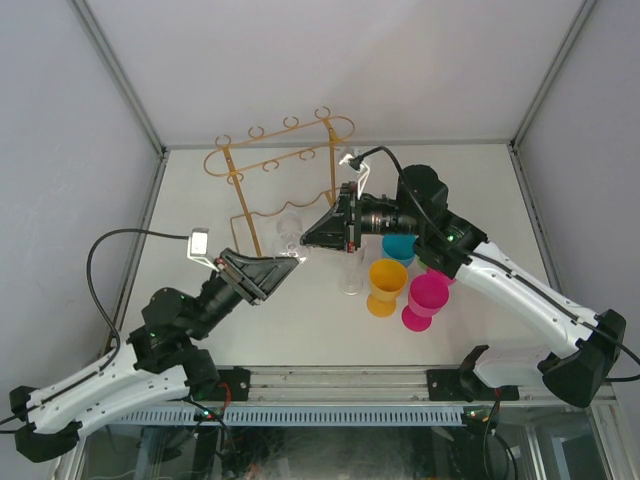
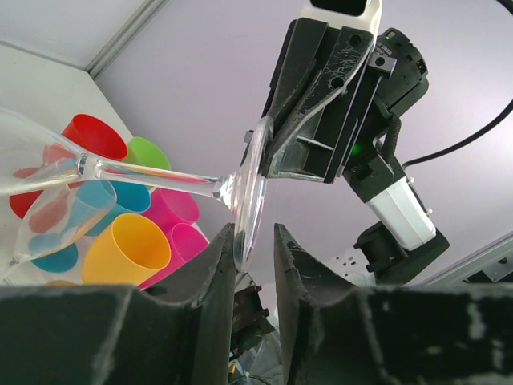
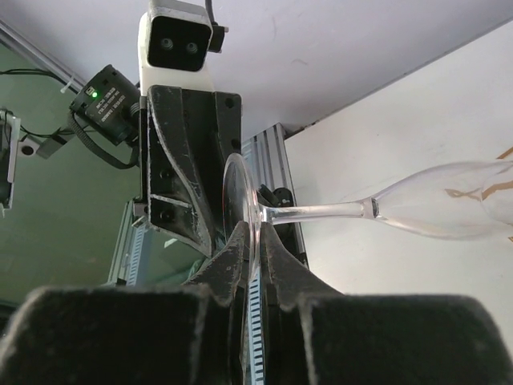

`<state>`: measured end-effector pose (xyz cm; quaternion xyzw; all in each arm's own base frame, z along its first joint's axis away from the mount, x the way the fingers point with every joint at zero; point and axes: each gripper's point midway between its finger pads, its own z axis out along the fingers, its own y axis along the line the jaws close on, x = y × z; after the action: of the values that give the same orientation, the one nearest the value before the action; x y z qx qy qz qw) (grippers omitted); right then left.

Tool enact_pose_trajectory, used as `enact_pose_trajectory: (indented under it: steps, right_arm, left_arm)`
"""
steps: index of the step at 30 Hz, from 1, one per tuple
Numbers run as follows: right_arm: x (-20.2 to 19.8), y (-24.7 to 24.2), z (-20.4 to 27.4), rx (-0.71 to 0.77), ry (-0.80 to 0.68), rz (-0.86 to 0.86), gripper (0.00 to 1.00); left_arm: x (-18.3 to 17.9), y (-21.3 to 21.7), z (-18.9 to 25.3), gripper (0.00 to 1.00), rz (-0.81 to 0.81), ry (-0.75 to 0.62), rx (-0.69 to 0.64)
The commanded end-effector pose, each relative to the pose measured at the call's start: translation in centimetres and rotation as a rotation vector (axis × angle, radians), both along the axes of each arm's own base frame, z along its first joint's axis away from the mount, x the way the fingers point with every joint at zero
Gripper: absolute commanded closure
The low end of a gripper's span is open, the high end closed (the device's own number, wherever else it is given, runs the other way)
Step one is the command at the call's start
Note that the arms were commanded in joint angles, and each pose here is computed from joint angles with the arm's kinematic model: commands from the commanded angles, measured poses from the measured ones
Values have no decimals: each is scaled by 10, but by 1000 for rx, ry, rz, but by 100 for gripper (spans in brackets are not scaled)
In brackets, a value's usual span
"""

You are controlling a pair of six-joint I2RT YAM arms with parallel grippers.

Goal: Take the wine glass off the wine glass rack
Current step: Place the wine glass at the center of the board.

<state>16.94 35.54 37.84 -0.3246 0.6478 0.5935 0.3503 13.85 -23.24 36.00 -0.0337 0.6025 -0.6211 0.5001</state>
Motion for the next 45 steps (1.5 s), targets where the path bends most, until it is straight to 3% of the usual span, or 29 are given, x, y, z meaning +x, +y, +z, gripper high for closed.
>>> enact_pose_trajectory:
  steps: [1, 6, 10, 13, 18, 20, 25, 32, 39, 45]
  right_arm:
    - [-16, -4, 28, 77, -113, 52, 100]
    - [-24, -5, 26, 69, -121, 80, 100]
    - [-27, -7, 25, 57, -127, 85, 100]
    - [-27, -12, 25, 49, -136, 60, 100]
    - [-19, -23, 24, 20, -139, -21, 72]
    - [-10, -32, 25, 10, -134, -79, 65]
    - [15, -61, 31, 10, -96, -225, 58]
    - [40, -97, 31, 22, -39, -368, 49]
    - [44, -105, 13, -12, 22, -387, 31]
    - [42, -100, -5, -54, 107, -340, 28]
  left_arm:
    - [-3, -1, 19, 72, -11, -53, -12]
    - [-3, -2, 18, 82, -13, -56, -4]
    - [-1, 0, 15, 99, 6, -71, 22]
    - [1, 1, 7, 100, 19, -77, 68]
    - [-10, -6, -9, 100, -43, -159, 180]
    - [-14, -8, -21, 100, -69, -212, 256]
    - [-24, -7, -55, 100, -133, -321, 462]
    - [-64, -7, -97, 100, -384, -642, 673]
    - [-103, -6, -121, 100, -632, -829, 702]
    - [-120, -5, -115, 100, -713, -917, 651]
